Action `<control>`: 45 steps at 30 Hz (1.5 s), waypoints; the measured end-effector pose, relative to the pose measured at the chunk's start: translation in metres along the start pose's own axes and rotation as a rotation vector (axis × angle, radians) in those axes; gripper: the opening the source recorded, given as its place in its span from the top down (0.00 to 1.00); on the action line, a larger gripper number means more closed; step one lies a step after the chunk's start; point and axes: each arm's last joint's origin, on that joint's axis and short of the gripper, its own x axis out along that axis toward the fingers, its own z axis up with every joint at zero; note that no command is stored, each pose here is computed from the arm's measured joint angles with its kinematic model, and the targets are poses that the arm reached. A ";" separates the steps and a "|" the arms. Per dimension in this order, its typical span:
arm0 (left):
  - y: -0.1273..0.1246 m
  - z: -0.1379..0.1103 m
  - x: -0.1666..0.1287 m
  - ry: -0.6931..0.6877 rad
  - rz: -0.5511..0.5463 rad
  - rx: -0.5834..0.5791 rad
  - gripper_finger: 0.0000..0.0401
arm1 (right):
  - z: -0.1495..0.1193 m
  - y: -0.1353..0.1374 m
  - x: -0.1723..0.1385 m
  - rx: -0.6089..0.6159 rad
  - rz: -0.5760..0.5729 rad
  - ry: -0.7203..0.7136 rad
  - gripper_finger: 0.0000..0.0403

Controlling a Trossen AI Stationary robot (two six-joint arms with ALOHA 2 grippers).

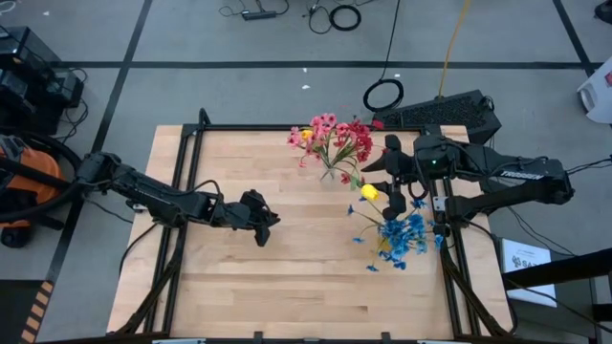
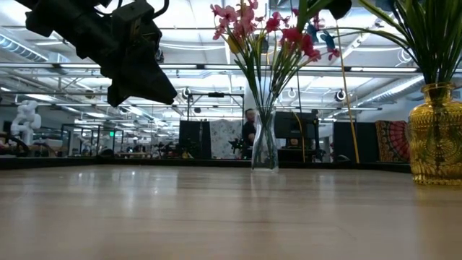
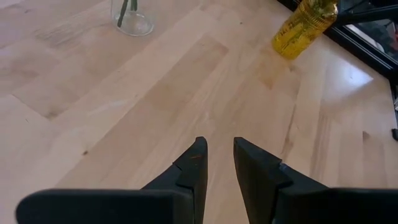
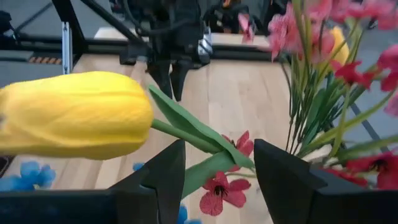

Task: Sort flowers into vase by color
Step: Put the yellow flower into the transparent vase

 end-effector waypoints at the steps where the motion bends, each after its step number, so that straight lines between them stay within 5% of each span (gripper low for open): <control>1: 0.000 0.000 0.000 -0.001 0.001 0.000 0.79 | 0.001 0.000 0.000 0.000 0.003 -0.014 0.55; 14: 0.001 0.000 0.000 -0.013 0.017 0.001 0.79 | 0.008 0.000 0.020 -0.032 0.050 -0.057 0.57; 27: 0.001 0.000 0.000 -0.015 0.019 0.002 0.79 | 0.016 -0.001 0.040 -0.090 0.040 -0.127 0.96; 31: 0.001 0.000 0.000 -0.015 0.019 0.007 0.79 | 0.016 -0.001 0.040 -0.092 0.027 -0.127 0.98; 45: 0.001 0.000 0.000 -0.015 0.019 0.003 0.79 | 0.034 -0.010 0.008 0.028 -0.258 -0.011 1.00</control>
